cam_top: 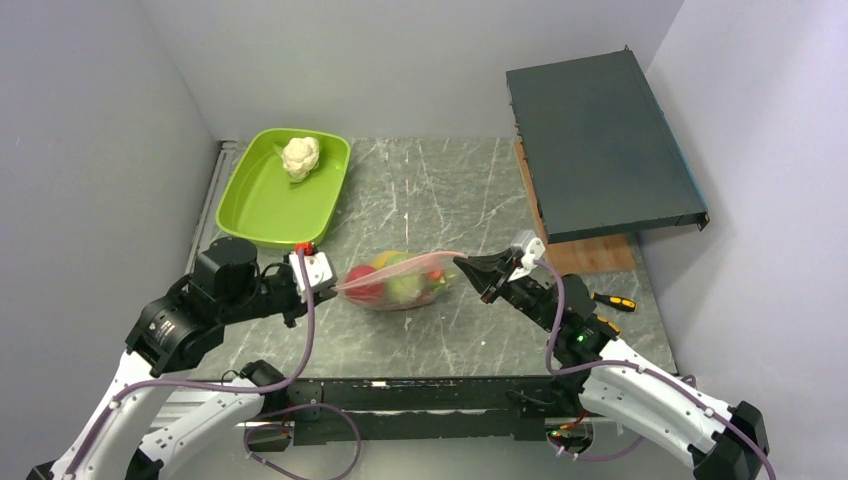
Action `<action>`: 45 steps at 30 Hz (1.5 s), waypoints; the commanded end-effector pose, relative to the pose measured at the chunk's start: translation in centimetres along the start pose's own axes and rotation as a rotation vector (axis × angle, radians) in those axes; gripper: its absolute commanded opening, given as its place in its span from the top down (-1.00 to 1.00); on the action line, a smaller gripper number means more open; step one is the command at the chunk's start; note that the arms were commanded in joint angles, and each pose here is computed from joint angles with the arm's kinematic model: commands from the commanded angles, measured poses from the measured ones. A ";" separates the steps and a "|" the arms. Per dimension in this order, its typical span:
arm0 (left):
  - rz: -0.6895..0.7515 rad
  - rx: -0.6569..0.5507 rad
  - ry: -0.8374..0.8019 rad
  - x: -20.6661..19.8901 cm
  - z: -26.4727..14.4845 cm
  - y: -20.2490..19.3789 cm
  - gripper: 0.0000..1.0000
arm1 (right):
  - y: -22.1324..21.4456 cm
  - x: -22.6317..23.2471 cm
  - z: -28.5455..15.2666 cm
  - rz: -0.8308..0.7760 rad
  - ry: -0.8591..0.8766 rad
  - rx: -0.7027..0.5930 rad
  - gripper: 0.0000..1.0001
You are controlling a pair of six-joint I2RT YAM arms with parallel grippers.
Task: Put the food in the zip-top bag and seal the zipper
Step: Unzip the zipper food storage bag at the center of the board, then zip the zipper food storage bag at the center of the board.
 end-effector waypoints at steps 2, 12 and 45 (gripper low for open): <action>-0.073 0.059 -0.025 0.0 0.9 -0.4 0.84 | 1.2 -0.7 0.4 -0.015 -0.058 0.009 1.00; -0.041 -0.119 0.229 0.9 0.8 -2.2 -0.48 | 1.2 -1.2 0.0 0.059 -0.135 0.004 1.00; 0.180 -0.494 0.123 -0.9 4.7 -3.1 0.96 | 2.3 -0.4 -0.4 0.019 -0.066 0.022 1.00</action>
Point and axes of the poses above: each gripper's point midway between its finger pads, its own z axis out along the fingers, its own x axis along the line the jaws close on, y = z × x, the point moved 7 cm from there along -z, back along the fingers, and after that the axes turned 4 degrees about z, right-handed, at the moved point
